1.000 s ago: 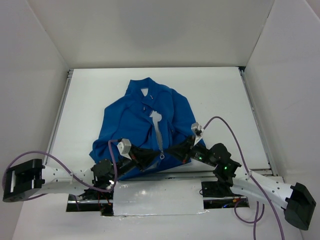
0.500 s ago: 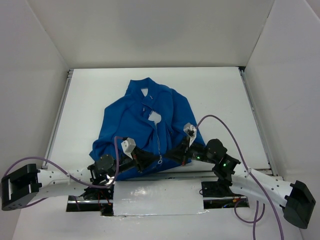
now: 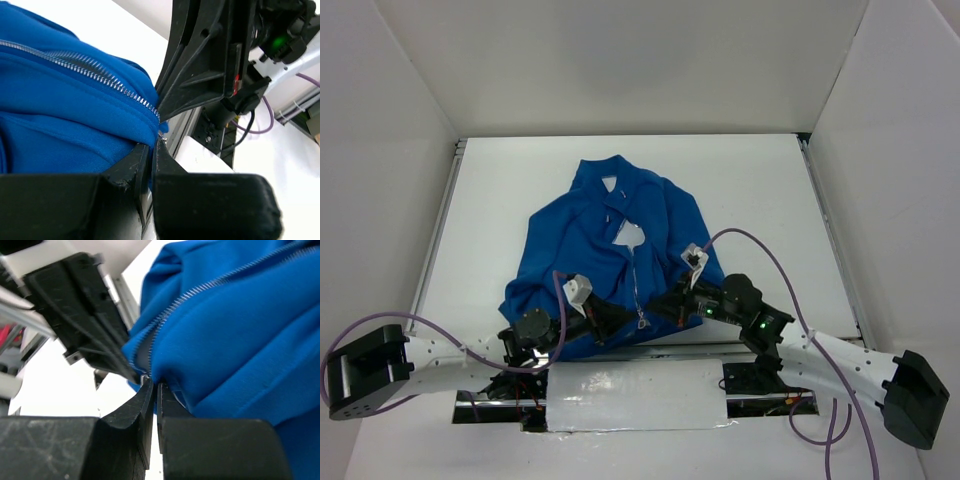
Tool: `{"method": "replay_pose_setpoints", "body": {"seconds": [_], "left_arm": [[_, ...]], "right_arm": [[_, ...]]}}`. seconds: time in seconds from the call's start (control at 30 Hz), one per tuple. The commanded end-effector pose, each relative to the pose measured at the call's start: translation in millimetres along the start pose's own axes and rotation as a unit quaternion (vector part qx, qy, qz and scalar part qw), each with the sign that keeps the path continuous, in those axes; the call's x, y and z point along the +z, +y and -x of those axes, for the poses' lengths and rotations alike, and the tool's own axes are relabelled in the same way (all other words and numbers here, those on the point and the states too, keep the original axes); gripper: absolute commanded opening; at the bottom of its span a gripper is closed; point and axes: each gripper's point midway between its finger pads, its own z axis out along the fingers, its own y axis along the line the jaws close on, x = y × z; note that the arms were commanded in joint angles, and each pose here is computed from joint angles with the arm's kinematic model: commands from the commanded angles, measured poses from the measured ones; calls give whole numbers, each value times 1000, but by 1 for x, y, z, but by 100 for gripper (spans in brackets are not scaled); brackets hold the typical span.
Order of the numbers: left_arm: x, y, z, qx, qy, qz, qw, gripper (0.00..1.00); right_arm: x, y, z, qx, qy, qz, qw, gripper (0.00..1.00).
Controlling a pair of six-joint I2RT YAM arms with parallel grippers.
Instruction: Zip up the jacket
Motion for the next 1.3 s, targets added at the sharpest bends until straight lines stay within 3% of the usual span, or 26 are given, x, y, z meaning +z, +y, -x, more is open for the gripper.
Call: {"method": "replay_pose_setpoints", "body": {"seconds": [0.0, 0.17, 0.37, 0.53, 0.73, 0.8, 1.27], "left_arm": [[-1, -5, 10, -16, -28, -9, 999, 0], [5, 5, 20, -17, -37, 4, 999, 0], [12, 13, 4, -30, -6, -5, 1000, 0], [10, 10, 8, -39, -24, -26, 999, 0], [12, 10, 12, -33, -26, -22, 999, 0], [12, 10, 15, -32, -30, -21, 999, 0], [12, 8, 9, -36, -19, -30, 999, 0]], "right_arm": [[5, -15, 36, 13, -65, -60, 996, 0], [13, -19, 37, 24, -54, -57, 997, 0], [15, -13, 52, 18, -74, -49, 996, 0], [18, -22, 46, 23, -54, -65, 996, 1], [20, -16, 37, 31, -34, -43, 998, 23], [18, -12, 37, 33, -34, -35, 998, 36], [-7, 7, 60, 23, -66, -36, 997, 65]]}}
